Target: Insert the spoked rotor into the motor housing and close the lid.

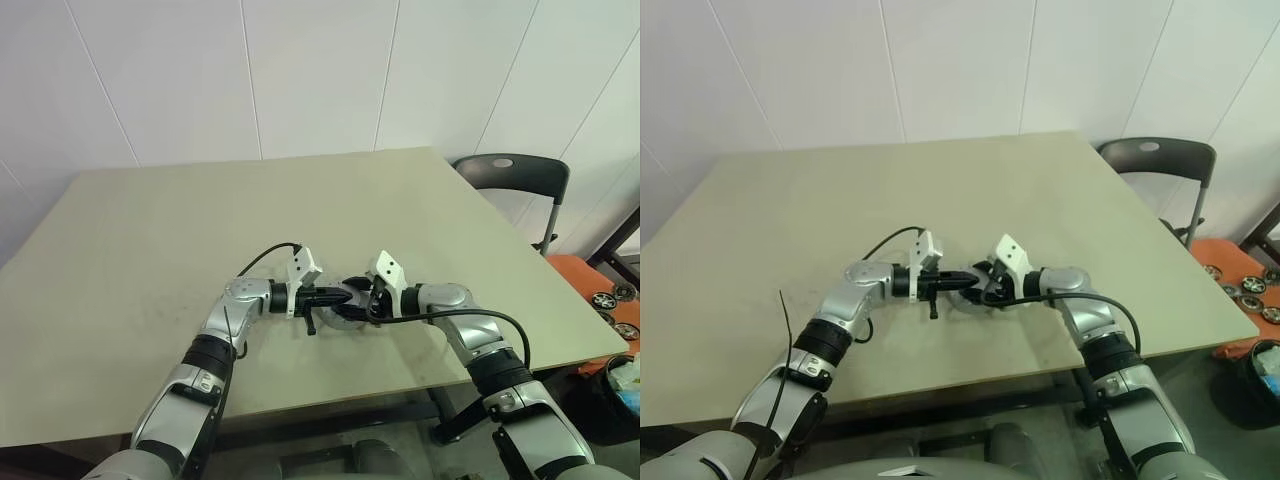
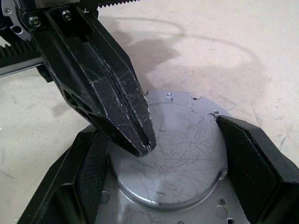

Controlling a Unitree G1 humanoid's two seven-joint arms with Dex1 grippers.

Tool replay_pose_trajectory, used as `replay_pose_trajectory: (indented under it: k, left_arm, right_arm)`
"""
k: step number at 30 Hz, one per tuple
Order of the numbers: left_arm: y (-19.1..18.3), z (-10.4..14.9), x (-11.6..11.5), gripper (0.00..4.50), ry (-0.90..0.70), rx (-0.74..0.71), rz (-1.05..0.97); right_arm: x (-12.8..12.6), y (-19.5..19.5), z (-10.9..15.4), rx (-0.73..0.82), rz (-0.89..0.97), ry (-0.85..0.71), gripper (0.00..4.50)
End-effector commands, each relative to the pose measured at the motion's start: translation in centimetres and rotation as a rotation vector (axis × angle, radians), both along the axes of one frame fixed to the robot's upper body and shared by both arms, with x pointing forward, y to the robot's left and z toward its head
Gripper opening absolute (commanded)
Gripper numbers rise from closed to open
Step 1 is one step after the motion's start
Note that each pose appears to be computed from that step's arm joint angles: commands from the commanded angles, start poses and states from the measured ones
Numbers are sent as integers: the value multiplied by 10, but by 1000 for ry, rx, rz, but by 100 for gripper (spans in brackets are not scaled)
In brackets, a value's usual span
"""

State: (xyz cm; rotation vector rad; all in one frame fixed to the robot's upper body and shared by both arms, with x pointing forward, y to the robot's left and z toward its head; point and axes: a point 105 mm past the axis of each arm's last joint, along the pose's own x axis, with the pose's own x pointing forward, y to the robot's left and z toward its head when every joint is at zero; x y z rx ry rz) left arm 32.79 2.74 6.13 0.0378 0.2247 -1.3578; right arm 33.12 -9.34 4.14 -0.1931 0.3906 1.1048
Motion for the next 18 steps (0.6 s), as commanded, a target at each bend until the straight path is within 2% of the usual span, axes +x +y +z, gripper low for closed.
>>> replay_pose_trajectory:
  k: [1, 9, 18]
  left_arm:
    - [-4, 18, 5, 3, -64, -35, -9]
    - [-2, 14, 2, 3, -44, -28, -14]
    - [7, -13, 4, 3, -24, 69, 30]
  right_arm:
    - [-12, -35, -50, -174, -106, 141, 323]
    - [-12, -33, -49, -182, -93, 132, 323]
    - [-10, -32, -47, -185, -96, 124, 323]
